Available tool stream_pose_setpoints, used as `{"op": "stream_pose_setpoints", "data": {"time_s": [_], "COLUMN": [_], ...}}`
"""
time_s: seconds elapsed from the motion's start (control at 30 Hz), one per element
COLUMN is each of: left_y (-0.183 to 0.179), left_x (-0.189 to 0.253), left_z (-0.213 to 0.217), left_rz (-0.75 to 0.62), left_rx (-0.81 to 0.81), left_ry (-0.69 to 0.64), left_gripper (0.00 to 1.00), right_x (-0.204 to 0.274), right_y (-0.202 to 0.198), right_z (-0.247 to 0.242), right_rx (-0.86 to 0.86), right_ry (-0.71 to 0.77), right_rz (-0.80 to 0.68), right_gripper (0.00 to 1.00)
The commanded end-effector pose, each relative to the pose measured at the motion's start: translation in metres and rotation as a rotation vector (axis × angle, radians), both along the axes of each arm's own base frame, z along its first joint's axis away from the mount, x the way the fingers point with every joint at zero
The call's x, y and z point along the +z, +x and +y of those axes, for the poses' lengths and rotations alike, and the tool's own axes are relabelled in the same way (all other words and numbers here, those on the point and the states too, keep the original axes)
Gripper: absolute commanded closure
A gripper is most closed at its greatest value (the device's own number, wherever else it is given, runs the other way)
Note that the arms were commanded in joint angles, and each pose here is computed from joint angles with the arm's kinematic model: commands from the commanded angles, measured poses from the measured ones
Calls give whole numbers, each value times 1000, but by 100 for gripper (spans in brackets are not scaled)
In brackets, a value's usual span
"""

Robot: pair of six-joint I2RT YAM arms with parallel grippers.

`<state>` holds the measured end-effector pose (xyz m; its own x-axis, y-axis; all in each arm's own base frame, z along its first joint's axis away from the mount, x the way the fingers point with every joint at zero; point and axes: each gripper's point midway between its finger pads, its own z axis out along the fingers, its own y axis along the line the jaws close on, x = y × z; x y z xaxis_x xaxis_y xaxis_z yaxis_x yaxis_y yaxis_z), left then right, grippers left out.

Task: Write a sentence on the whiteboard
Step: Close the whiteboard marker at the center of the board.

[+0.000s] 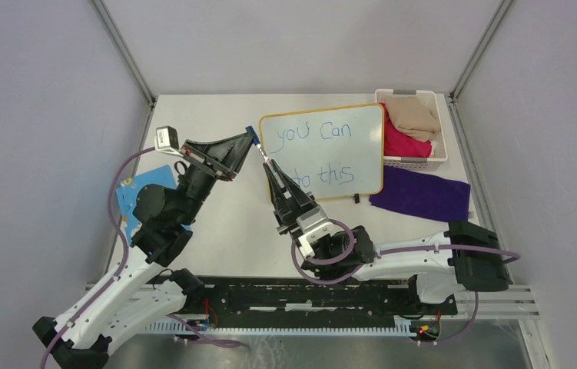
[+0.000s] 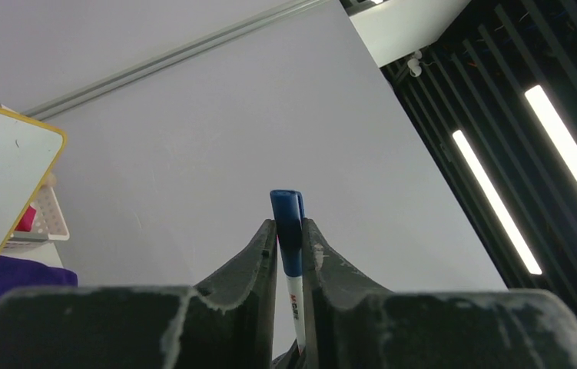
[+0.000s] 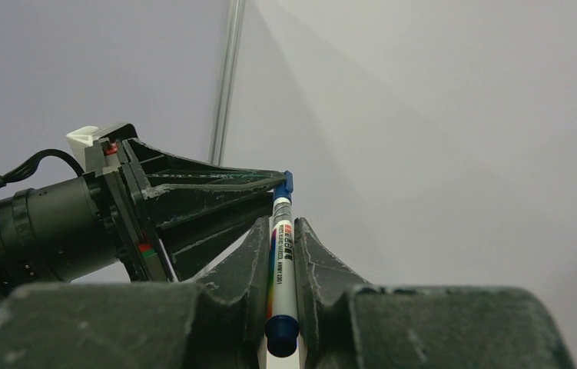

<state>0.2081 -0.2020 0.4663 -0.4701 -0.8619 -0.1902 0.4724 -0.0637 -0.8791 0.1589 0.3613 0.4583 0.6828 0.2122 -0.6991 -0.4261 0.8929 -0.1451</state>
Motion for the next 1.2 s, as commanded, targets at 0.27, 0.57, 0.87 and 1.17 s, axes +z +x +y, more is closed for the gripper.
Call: {"op": "stream_pose_setpoints", "data": {"time_s": [0.27,0.57,0.87,1.17], "left_y": [-25,-16,-37,-36], "left_x": [18,28,58,61], "left_z": [-8,-4,-35,-46], "left_rz": [-118,-151,-369,-379], "left_rx": [-62,39,-112,-166], "left_ry": [62,217,240,205], "left_gripper": [56,20,20,23], "right_x": [34,38,39,39], "right_y": [-1,-20,-33,-39], "right_z": [-58,-70,-83,-82], "right_rx": [39,203,314,371], "right_ry": [267,276,291,282], "right_rz": [-2,-20,-19,-20], "right_gripper": [100,100,100,100]}}
